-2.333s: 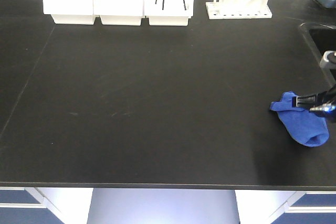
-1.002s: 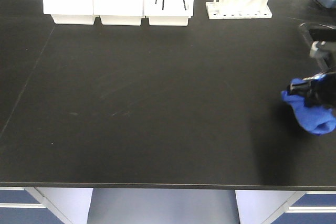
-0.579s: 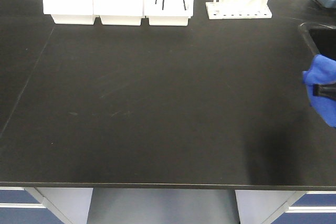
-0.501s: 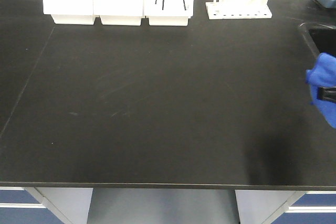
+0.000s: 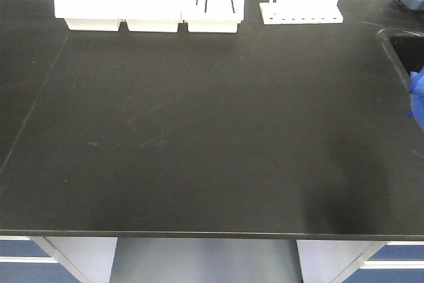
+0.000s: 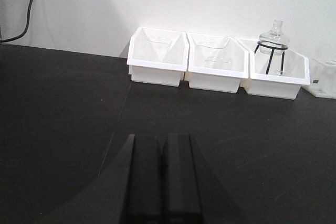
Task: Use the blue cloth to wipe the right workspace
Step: 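Lift the blue cloth up off the counter with the right gripper, then hold the cloth in the right gripper while driving to the other counter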
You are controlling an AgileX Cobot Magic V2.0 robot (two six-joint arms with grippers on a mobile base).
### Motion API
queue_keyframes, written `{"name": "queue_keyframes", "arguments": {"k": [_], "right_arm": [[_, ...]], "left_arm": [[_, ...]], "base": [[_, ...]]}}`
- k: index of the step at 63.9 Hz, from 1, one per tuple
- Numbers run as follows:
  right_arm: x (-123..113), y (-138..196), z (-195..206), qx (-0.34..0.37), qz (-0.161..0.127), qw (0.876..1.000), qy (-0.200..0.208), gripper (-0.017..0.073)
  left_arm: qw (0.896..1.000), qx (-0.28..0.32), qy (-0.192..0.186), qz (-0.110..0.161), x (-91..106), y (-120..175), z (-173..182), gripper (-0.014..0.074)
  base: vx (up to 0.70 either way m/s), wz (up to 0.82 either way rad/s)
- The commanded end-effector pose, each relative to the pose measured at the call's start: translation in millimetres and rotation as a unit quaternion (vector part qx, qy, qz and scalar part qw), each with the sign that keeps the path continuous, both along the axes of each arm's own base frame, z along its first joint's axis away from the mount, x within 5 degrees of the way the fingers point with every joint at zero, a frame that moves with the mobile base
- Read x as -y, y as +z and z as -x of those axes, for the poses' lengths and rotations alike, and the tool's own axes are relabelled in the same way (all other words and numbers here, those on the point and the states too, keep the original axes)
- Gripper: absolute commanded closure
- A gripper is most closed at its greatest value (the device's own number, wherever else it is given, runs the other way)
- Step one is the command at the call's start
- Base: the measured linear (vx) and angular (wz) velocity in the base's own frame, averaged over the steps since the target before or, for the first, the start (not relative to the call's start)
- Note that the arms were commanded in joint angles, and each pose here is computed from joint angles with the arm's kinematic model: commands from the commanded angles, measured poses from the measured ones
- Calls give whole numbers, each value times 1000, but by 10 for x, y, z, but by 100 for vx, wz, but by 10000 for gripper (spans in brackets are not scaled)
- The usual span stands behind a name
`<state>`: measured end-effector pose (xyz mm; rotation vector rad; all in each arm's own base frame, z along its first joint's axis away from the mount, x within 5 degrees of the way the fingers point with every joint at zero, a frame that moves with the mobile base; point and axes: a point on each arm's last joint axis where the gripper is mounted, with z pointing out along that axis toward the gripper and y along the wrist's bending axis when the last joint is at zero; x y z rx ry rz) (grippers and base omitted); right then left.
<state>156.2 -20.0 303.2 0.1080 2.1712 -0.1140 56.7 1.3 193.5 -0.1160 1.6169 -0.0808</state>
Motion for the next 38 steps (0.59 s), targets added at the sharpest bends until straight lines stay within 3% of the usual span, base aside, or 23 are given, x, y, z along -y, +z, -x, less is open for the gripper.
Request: {"name": "queue_keyframes", "arguments": {"k": [1, 38], "right_arm": [[13, 162, -24, 52, 12, 999, 1, 567], [13, 156, -21, 49, 12, 999, 0, 567]], "left_arm": [[999, 32, -5, 7, 7, -23, -1, 599], [999, 32, -5, 7, 7, -25, -1, 599]], "base": [[0, 0], [0, 0]]}}
